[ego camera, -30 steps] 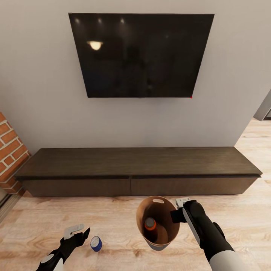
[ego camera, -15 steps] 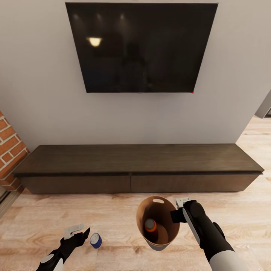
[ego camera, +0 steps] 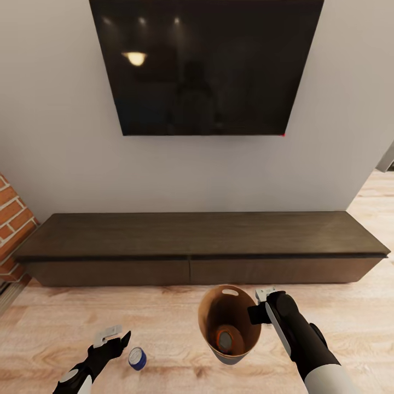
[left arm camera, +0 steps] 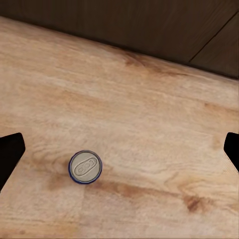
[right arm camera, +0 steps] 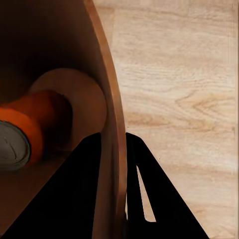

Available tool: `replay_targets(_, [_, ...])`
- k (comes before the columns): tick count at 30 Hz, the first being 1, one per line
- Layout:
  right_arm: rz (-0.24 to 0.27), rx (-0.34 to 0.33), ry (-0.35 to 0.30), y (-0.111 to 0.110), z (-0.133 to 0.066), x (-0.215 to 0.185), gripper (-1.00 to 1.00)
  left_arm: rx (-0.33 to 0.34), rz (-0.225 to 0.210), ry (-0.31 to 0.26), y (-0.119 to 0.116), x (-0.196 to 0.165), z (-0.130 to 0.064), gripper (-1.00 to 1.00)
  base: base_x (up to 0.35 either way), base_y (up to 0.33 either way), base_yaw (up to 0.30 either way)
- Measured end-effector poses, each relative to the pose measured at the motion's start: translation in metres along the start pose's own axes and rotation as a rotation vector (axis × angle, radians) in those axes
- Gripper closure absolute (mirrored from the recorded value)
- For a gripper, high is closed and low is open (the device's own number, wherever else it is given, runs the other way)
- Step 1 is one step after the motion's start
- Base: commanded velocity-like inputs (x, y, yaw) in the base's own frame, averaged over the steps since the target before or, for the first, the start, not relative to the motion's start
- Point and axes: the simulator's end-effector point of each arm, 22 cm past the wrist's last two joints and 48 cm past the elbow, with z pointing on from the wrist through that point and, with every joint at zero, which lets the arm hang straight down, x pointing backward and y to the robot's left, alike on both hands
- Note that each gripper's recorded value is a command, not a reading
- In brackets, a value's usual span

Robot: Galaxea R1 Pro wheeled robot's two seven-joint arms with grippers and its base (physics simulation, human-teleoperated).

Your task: Put the three can of soda from the living room inside the tash can in the kitchen.

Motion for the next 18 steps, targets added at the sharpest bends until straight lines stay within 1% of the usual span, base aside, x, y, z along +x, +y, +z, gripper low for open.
replay_targets(3, [0.0, 0.0, -0.001, 0.0001, -0.0001, -0.0004, 1.0, 0.0, 0.0, 0.0, 0.0, 0.0, 0.0, -1.0, 0.301, 0.0, 0.0])
replay_targets(6, [-0.001, 0.001, 0.0, -0.0001, 0.0, -0.0001, 1.0, 0.0, 0.0, 0.0, 0.0, 0.0, 0.0, -1.0, 0.169, 0.0, 0.0])
replay_targets(11, [0.0, -0.001, 0.0, 0.0002, 0.0, -0.0001, 1.0, 0.0, 0.0, 0.0, 0.0, 0.0, 0.0, -1.0, 0.057, 0.0, 0.0])
replay_targets(18, [0.0, 0.0, 0.0, 0.0, 0.0001, 0.0001, 1.0, 0.0, 0.0, 0.0, 0.0, 0.0, 0.0, -1.0, 0.014, 0.0, 0.0])
